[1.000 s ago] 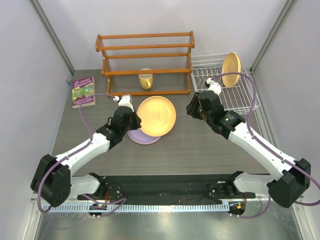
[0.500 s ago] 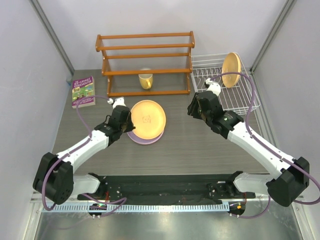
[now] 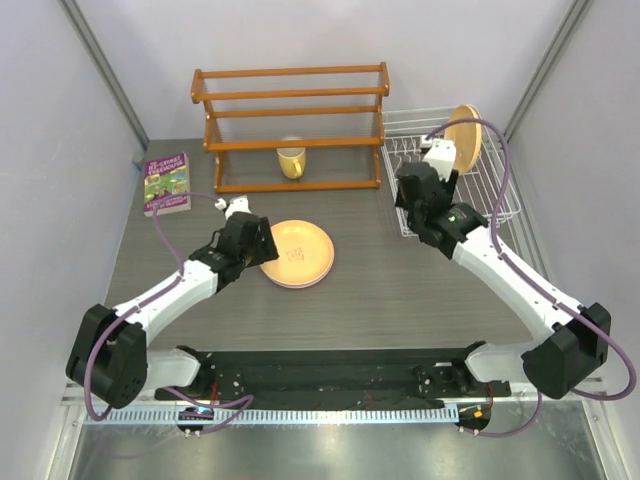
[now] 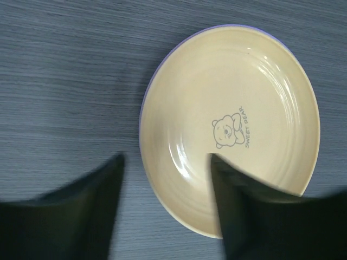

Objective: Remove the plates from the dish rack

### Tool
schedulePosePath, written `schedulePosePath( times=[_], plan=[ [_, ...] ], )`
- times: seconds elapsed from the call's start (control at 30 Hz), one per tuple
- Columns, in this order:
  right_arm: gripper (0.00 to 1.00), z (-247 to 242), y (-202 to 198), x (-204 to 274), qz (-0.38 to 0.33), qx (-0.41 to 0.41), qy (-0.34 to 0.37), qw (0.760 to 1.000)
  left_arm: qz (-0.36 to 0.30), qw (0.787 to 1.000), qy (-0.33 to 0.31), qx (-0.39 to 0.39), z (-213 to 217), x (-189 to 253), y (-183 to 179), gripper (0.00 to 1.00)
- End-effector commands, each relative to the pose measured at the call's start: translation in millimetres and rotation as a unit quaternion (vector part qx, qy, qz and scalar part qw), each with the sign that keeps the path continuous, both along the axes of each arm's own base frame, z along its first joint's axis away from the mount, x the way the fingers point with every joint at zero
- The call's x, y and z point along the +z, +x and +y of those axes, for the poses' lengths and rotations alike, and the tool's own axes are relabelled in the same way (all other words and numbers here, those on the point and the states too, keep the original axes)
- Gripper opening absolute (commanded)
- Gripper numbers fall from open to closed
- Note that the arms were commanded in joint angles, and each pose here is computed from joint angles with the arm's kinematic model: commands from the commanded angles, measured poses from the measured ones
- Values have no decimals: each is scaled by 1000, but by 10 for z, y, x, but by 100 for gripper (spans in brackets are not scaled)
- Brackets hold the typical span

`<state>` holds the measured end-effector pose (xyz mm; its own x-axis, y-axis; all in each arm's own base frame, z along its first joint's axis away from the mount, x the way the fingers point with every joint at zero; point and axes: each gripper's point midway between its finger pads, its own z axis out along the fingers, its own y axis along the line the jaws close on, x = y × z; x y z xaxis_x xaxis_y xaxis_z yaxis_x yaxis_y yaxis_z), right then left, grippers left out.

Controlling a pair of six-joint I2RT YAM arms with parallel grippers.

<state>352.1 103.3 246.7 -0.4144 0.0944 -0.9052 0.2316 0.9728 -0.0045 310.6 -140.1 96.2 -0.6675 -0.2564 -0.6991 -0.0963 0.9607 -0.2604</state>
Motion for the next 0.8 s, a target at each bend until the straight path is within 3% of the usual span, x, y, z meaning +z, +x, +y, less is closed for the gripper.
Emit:
schedulePosePath(
  times=[0.0, 0.03, 0.07, 0.23, 0.4, 0.77],
  plan=[
    [66, -635, 242, 401, -43, -109, -52, 992, -32, 999, -4, 5, 20, 182, 74, 85],
    [66, -697, 307, 402, -43, -109, -42, 992, -35, 999, -2, 5, 27, 201, 76, 96],
    [66, -781, 372, 434, -50, -118, -37, 991, -42, 999, -4, 4, 26, 242, 80, 100],
    [65, -1396, 734, 536, -69, -215, -66, 972, -79, 997, -6, -16, -10, 506, 141, 99],
    [63, -1493, 1144, 671, -92, -220, -96, 966, -86, 995, 15, -42, -53, 663, 224, 100],
    [60, -1780, 2041, 375, -59, -229, -200, 951, -112, 991, -11, -71, -242, 762, 352, 99]
  ],
)
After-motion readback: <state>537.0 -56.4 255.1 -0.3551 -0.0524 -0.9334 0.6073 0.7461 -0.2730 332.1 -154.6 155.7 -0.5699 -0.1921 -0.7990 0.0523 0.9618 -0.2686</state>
